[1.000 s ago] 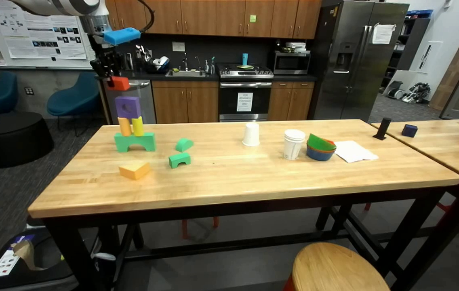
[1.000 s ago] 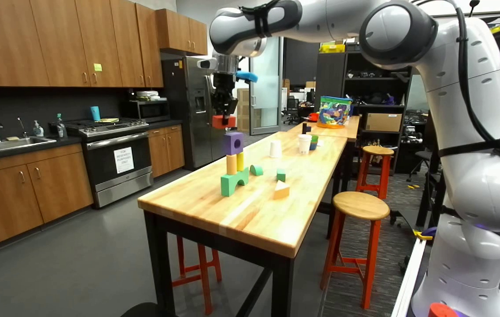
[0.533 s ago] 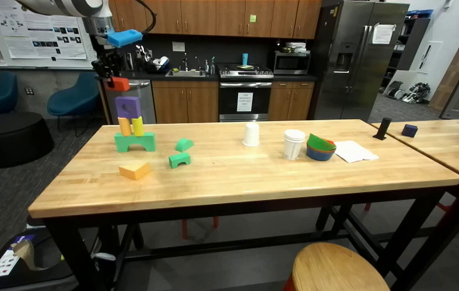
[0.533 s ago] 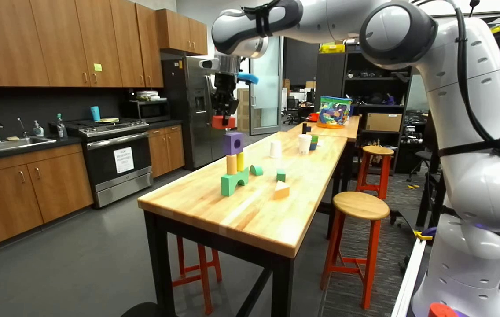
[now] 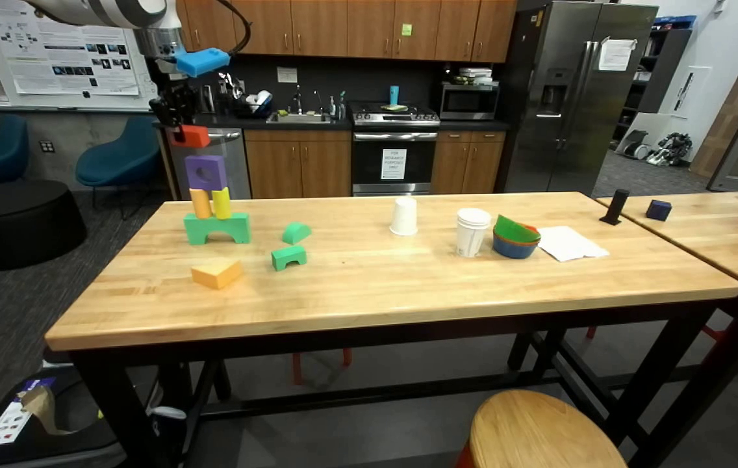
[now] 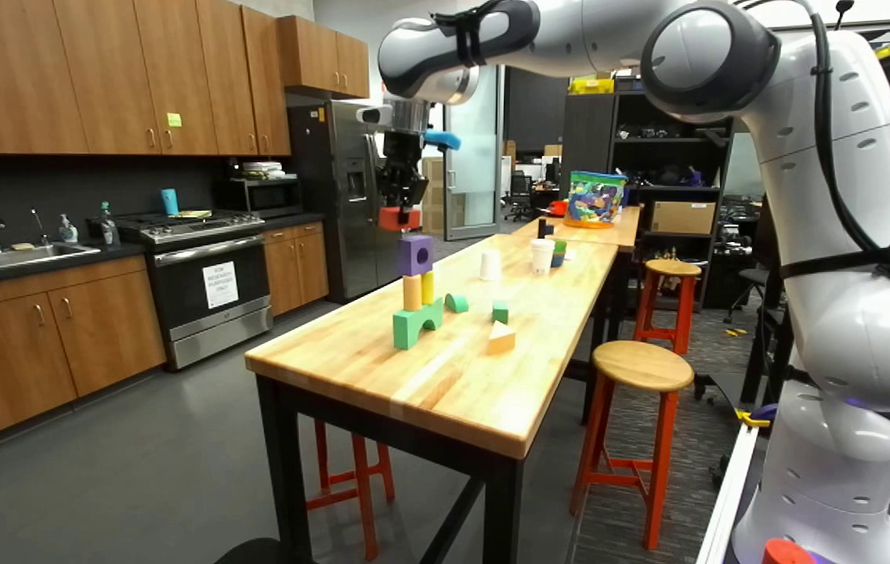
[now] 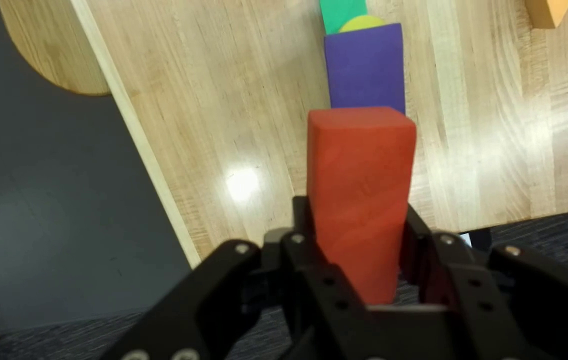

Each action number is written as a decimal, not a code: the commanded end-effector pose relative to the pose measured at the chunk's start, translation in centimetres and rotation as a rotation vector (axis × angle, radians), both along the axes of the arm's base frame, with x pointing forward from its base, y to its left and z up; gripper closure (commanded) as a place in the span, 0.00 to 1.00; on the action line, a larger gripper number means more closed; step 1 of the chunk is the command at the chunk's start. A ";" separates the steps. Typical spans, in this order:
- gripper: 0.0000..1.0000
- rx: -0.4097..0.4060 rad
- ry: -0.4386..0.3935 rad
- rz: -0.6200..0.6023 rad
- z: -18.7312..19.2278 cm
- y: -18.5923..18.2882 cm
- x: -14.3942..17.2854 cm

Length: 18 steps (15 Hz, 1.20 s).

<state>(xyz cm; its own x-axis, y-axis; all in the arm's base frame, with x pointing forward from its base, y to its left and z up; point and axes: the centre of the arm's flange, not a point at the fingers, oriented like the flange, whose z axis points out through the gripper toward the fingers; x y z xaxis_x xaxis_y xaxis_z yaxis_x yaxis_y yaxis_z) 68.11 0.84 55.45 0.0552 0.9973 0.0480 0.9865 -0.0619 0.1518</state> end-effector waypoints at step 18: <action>0.84 -0.050 0.032 -0.006 -1.0 -2.4 -2.2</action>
